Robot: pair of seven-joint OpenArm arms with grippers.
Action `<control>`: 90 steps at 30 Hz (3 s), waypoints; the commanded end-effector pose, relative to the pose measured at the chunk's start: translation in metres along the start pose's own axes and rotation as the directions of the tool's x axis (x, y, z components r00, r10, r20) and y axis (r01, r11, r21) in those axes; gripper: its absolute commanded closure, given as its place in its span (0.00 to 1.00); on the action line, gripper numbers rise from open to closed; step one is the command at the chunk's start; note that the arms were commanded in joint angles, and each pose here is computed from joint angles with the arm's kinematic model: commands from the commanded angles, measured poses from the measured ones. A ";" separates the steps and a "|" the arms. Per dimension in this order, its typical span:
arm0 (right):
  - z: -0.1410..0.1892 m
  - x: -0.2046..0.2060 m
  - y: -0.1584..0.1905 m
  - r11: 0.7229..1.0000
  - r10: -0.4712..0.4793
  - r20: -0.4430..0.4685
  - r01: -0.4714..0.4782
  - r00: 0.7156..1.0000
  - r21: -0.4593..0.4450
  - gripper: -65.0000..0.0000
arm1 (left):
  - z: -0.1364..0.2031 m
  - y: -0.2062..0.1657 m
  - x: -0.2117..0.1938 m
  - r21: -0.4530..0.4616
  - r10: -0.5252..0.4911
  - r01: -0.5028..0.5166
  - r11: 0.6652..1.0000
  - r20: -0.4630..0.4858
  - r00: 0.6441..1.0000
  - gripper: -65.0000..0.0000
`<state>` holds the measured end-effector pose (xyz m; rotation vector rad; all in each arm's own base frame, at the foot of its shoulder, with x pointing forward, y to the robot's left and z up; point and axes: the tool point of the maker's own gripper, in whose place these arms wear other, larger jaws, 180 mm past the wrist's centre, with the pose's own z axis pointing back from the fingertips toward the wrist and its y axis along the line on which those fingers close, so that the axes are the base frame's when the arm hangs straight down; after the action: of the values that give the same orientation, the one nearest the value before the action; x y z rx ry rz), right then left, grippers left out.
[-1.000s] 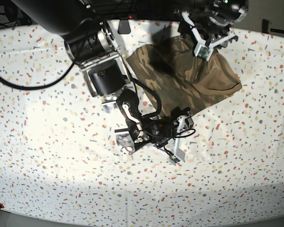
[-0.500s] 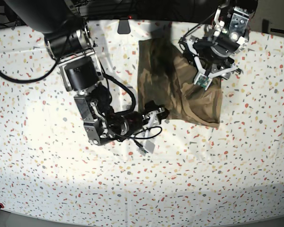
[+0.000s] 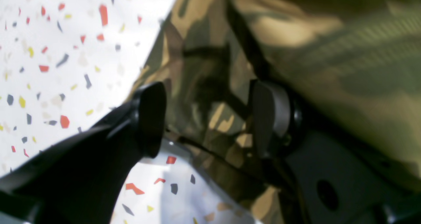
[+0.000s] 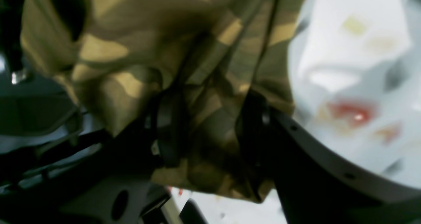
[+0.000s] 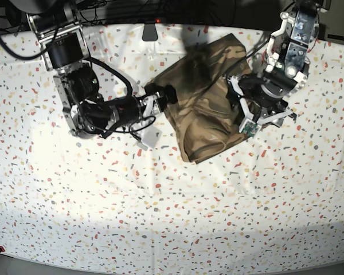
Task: Fold the T-shirt properly
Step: 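Drag the folded shirt with the left gripper to square its edges, then press and smooth the folded shirt with the left gripper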
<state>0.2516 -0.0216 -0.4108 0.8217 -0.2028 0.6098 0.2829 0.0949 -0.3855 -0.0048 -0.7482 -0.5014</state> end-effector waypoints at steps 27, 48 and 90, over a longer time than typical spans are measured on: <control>0.195 0.076 -0.069 0.951 0.024 0.610 0.170 0.792 -0.258 0.55 | 0.094 -0.064 0.020 -0.198 0.001 0.027 0.980 0.141 0.990 0.39; 0.203 0.086 -0.064 0.958 0.038 0.638 0.153 0.769 -0.242 0.55 | 0.080 -0.058 0.010 -0.143 0.033 -0.010 0.990 0.161 0.986 0.39; 0.209 0.091 -0.071 0.943 0.067 0.637 0.160 0.768 -0.292 0.55 | 0.073 -0.084 0.148 -0.318 0.048 0.158 0.935 0.553 0.831 0.39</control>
<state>0.3695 -0.1712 -0.2988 0.6723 -0.8287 0.1904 0.2867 -0.0303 -0.2590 -0.4814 -1.1935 -0.7116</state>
